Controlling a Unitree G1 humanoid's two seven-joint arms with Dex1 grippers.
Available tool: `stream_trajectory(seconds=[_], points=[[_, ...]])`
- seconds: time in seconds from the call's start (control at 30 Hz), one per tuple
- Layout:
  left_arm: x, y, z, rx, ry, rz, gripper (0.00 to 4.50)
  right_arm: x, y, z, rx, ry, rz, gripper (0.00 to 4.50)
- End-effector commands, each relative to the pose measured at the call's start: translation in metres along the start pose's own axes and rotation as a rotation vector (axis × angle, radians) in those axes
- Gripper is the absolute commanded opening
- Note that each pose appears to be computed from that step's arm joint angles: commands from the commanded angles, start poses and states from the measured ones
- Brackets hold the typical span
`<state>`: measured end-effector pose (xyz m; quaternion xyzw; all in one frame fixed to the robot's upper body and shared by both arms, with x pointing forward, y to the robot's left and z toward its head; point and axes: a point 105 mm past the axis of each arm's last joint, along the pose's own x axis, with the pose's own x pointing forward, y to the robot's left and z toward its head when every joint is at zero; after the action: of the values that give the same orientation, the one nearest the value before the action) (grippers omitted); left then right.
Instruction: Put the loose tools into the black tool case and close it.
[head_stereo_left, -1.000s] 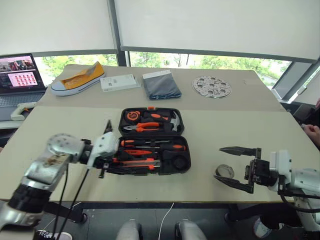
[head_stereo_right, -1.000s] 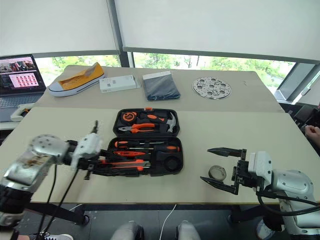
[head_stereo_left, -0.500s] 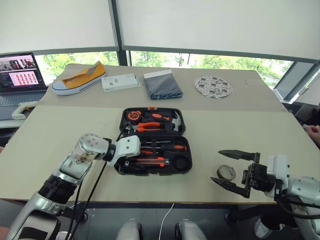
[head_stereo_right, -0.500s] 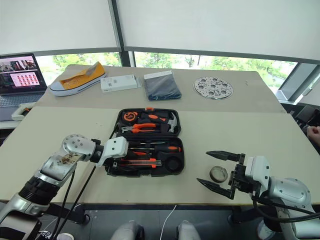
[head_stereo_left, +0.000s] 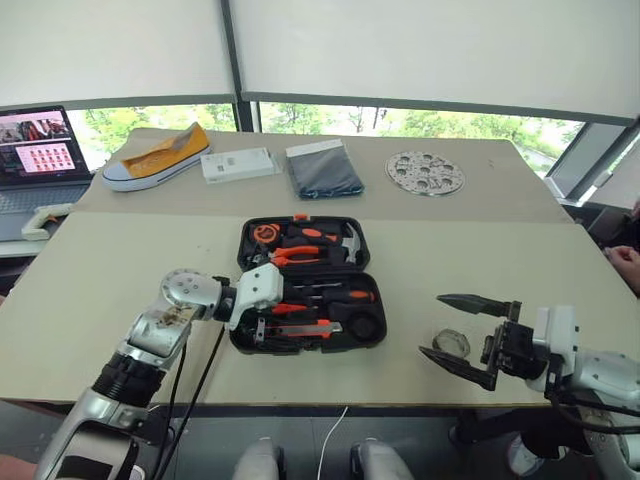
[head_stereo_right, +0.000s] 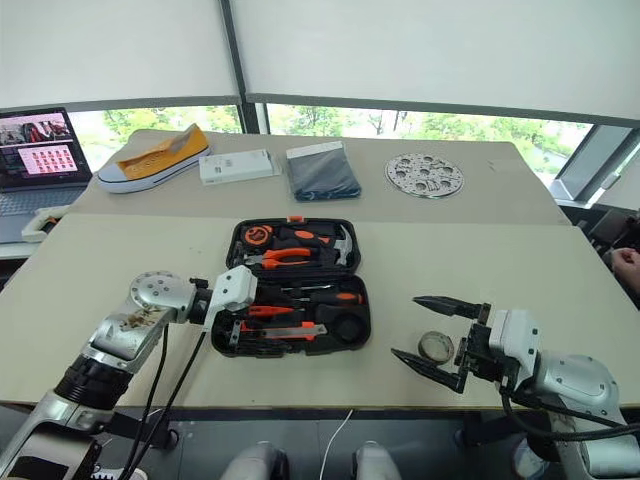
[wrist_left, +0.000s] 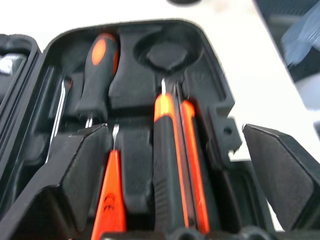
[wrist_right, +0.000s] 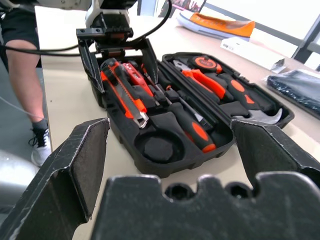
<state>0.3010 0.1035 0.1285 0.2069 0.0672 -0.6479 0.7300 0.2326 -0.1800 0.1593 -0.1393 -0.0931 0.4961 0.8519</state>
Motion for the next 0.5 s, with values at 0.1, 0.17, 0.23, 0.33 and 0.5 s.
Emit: stream_trajectory(seconds=[0.1,0.17,0.23,0.33,0.5], points=[[-0.007,0.001,0.001,0.058,-0.051,0.02,2.96,0.006,-0.002,0.01,-0.009,-0.045,0.004,4.5],[-0.006,-0.001,-0.001,0.055,-0.057,0.023,2.2,0.006,-0.002,0.01,-0.007,-0.045,0.004,4.5],[-0.005,-0.004,-0.002,0.054,-0.063,0.016,1.43,0.006,-0.001,0.009,-0.005,-0.044,0.004,4.5],[-0.004,-0.013,-0.018,0.072,0.002,-0.01,0.41,0.006,-0.001,0.007,0.002,-0.041,0.003,4.5],[0.005,-0.012,-0.034,0.012,0.04,0.041,0.09,0.005,0.0,0.005,0.013,-0.036,0.001,4.5]])
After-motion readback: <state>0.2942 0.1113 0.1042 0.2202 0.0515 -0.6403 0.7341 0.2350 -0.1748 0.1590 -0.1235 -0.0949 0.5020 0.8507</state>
